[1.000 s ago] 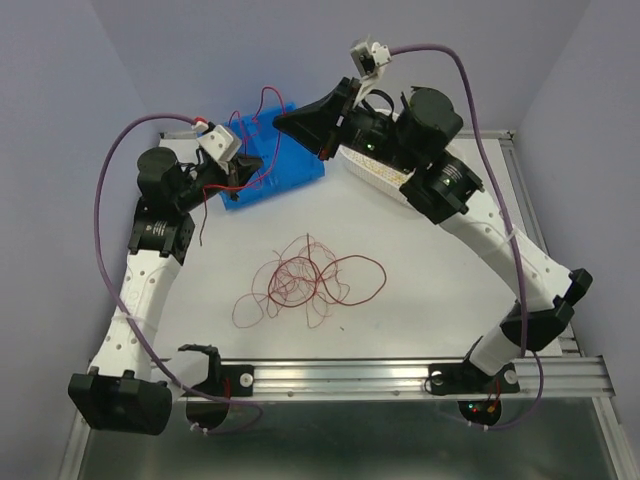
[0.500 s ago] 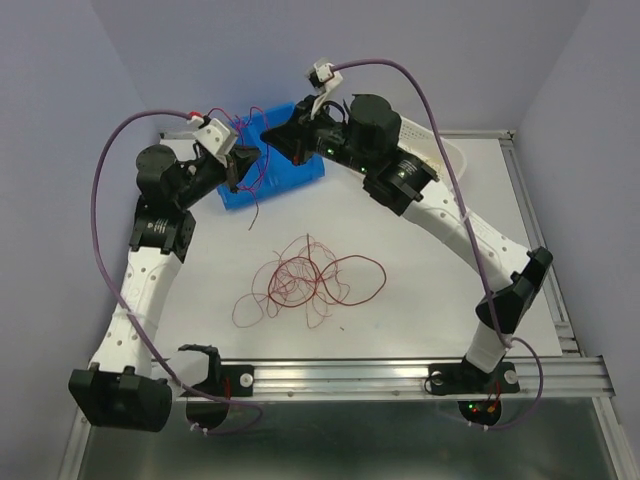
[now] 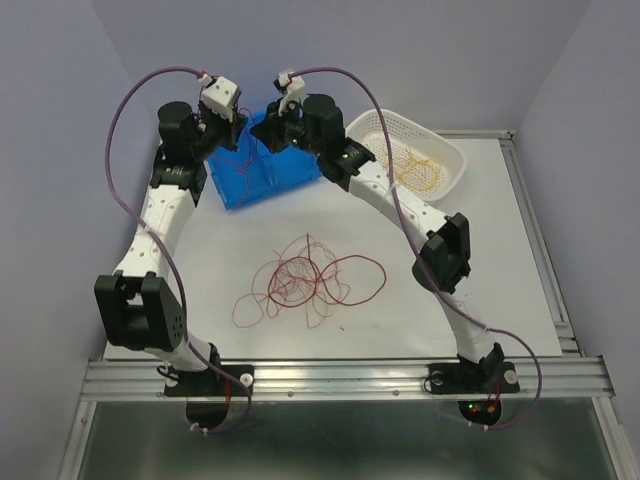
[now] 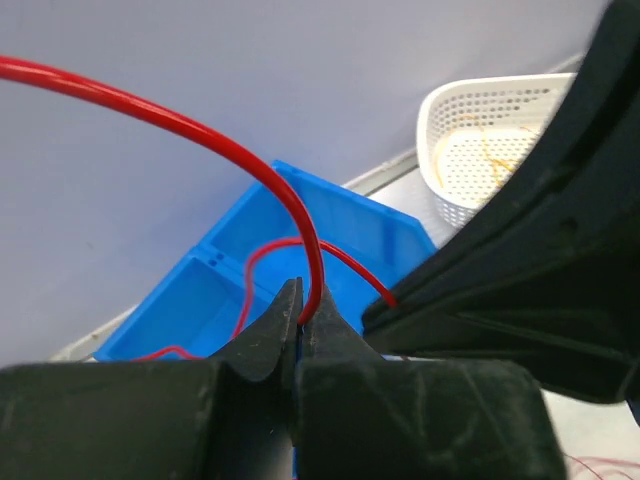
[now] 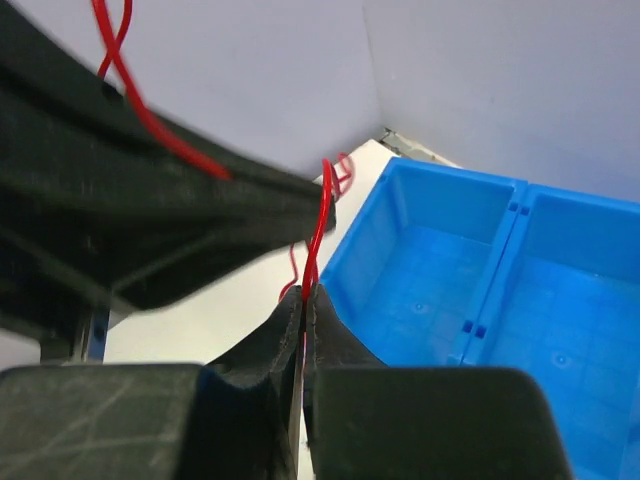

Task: Untangle the cables

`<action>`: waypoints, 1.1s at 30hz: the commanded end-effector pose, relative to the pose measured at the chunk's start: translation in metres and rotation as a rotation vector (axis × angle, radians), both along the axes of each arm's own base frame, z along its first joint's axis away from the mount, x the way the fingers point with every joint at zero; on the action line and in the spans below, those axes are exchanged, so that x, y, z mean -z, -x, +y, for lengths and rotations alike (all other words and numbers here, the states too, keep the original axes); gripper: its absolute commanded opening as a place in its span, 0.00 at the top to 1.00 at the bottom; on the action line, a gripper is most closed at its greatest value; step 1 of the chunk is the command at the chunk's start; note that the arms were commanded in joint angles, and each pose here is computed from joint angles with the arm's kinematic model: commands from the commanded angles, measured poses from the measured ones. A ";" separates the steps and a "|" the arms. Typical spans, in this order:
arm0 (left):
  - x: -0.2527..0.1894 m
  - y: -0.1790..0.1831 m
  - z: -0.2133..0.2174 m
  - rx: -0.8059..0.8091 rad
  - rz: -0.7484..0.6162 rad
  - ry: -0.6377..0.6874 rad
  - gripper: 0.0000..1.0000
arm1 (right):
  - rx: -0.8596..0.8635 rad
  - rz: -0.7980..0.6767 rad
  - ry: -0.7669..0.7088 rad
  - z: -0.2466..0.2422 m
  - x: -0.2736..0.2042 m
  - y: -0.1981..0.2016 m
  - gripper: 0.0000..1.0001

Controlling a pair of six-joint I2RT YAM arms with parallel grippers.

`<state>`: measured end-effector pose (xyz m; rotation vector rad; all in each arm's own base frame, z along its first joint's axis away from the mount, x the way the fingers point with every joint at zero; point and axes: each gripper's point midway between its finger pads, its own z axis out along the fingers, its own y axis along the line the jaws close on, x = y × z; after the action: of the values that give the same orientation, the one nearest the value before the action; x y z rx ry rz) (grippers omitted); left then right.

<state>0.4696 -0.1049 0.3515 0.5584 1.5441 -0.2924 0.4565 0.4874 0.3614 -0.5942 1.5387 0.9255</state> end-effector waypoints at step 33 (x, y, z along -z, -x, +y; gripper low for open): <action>0.107 -0.127 0.076 -0.258 0.142 0.080 0.80 | -0.158 -0.115 -0.217 0.042 0.119 -0.065 0.98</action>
<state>0.6017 -0.0350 0.1680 0.2980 1.8716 -0.2602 0.5347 0.5136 0.2085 -0.5742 1.4152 1.1696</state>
